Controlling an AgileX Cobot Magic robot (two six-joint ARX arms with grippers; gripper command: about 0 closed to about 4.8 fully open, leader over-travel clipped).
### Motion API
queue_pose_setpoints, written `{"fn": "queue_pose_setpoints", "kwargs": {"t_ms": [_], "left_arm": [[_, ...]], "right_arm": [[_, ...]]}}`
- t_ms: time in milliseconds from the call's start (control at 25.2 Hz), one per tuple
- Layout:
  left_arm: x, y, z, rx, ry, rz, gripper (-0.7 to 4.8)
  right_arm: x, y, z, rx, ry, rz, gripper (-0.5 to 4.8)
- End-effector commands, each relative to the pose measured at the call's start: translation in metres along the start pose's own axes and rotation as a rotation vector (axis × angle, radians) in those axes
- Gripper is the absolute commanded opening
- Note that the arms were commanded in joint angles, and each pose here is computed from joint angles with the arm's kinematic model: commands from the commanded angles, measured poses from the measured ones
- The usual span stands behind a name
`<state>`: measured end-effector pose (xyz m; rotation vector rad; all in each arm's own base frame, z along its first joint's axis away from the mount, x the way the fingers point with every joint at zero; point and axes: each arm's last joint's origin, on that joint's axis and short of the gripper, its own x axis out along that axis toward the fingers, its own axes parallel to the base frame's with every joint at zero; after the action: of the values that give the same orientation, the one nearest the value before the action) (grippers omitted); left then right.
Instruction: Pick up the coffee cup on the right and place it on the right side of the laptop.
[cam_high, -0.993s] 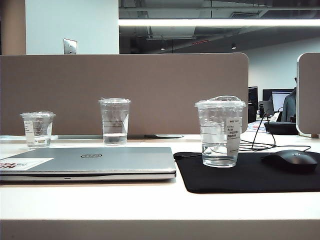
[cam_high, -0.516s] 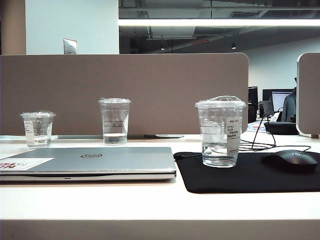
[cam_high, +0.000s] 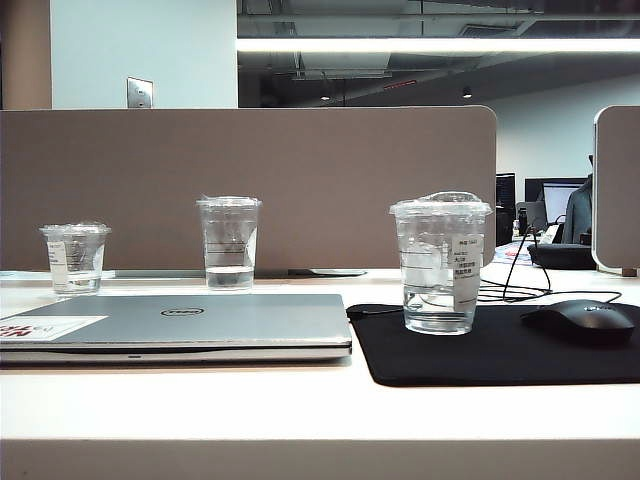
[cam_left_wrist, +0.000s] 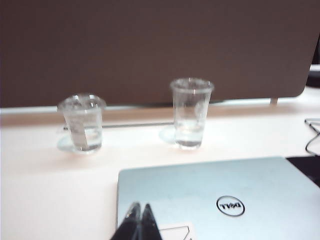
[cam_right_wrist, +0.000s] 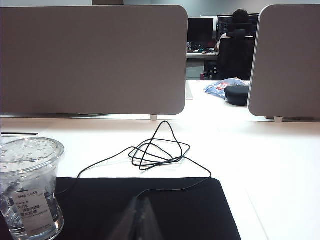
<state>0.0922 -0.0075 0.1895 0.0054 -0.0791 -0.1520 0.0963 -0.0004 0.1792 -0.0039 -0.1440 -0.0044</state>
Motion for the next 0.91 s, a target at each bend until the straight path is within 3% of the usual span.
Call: {"fn": "queue_pose_setpoints", "kwargs": {"t_ms": [40,199,516,914], "left_arm": [[0.001,0.000,-0.006,-0.004,0.004,-0.002,-0.06],[0.003,0.001,-0.020,-0.007,0.032,0.013,-0.06],[0.003,0.003,-0.021,-0.006,0.043,0.101,-0.06],[0.003,0.003,-0.021,-0.006,0.044,0.100,-0.05]], "right_arm": [[0.000,0.000,0.000,0.003,-0.012,-0.005,-0.08],[0.000,0.000,0.000,0.003,-0.012,-0.005,-0.08],[0.000,0.000,0.000,0.003,-0.011,-0.005,-0.08],[0.000,0.000,0.000,0.003,-0.011,-0.005,-0.08]]}}
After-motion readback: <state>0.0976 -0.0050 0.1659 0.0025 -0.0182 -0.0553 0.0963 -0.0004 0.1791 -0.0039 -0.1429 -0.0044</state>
